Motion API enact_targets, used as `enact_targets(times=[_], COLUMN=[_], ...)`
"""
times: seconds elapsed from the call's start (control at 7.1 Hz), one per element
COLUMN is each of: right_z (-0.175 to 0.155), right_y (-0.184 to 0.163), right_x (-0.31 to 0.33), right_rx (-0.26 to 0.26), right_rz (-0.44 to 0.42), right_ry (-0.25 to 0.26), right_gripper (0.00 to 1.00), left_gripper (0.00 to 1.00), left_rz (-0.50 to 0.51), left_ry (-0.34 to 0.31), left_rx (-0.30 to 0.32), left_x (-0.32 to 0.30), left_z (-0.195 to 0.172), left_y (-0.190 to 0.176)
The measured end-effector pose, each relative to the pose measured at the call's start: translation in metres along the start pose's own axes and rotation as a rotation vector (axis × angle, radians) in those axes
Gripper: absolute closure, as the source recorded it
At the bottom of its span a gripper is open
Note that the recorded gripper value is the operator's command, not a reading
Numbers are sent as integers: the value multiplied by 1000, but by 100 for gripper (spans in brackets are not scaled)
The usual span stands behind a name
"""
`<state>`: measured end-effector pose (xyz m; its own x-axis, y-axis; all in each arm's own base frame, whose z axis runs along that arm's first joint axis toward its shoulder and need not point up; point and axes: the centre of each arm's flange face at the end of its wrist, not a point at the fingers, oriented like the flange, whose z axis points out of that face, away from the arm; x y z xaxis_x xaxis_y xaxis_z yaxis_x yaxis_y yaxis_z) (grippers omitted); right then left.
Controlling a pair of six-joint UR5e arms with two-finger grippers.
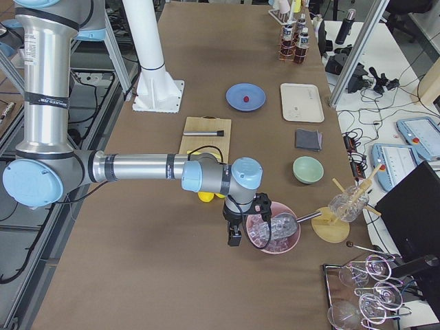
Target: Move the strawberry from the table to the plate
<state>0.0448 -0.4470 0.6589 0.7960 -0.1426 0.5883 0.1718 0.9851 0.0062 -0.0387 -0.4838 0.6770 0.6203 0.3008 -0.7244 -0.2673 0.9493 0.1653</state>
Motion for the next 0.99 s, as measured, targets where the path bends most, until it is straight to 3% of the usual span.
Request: enact_targets(times=[0.99], right_z=[0], right_y=[0], right_x=[0], right_rx=[1], right_rz=[-1], right_ry=[0], right_gripper=[0], left_gripper=[2], left_rz=[4], left_ry=[-1], left_rx=[7], left_x=[2], left_z=[-4], left_y=[-4])
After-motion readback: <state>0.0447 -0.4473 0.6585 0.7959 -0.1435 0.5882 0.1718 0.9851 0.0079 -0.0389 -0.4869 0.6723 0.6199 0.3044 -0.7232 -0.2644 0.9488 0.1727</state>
